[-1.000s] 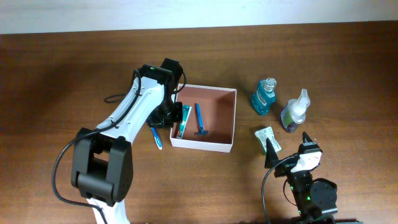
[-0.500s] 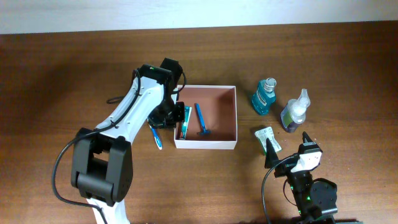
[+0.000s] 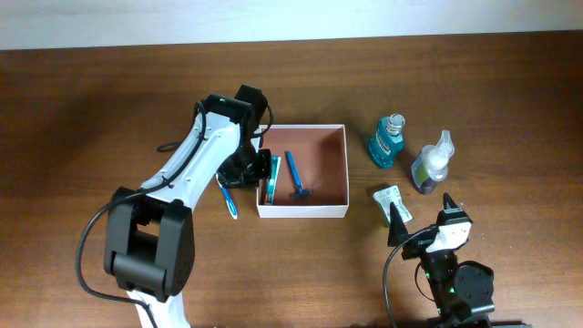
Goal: Pack container
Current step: 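Withdraw the left gripper from the box toward the blue toothbrush, then lower the left gripper onto the blue toothbrush handle and close it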
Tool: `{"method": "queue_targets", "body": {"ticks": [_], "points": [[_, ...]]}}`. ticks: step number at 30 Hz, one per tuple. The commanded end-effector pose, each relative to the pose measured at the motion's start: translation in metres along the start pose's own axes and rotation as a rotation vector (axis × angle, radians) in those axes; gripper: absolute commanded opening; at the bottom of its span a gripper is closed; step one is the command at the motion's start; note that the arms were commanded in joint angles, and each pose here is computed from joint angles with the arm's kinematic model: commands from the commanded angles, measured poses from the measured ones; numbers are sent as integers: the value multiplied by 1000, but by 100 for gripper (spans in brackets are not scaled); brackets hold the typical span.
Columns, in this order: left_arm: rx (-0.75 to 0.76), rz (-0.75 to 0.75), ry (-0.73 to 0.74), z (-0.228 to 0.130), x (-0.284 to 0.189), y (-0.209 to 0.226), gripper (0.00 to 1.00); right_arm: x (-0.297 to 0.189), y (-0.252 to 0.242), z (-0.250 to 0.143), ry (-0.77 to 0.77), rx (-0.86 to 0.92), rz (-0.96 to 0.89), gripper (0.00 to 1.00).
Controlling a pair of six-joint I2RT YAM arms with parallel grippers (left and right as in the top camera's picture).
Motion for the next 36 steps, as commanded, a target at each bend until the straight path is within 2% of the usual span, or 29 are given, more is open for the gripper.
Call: {"method": "queue_targets", "body": {"ticks": [1,12,27,30,33,36], "points": [[16,-19,6,-2,-1,-2,0,0,1,-3,7,11,-1,98],[13,11,-45,8,-2,3,0,0,1,-3,7,11,-1,98],[-130,-37,-113,48,-11,40,1,0,1,-3,7,11,-1,99],[-191,23,-158,55,-12,50,1,0,1,-3,7,11,-1,98],[-223,53,-187,58,-13,55,11,0,1,-3,7,11,-1,99],[-223,50,-194,60,-13,54,16,0,1,-3,7,11,-1,98]]}}
Point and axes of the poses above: each gripper's point midway between its finger pads, its own x axis out along the fingers, its own y axis along the line the jaws close on, z = x × y, the point moved 3 cm from there along -x, back along the fingers, and after that the axes turned 14 degrees about -x, right-handed, at the moved point
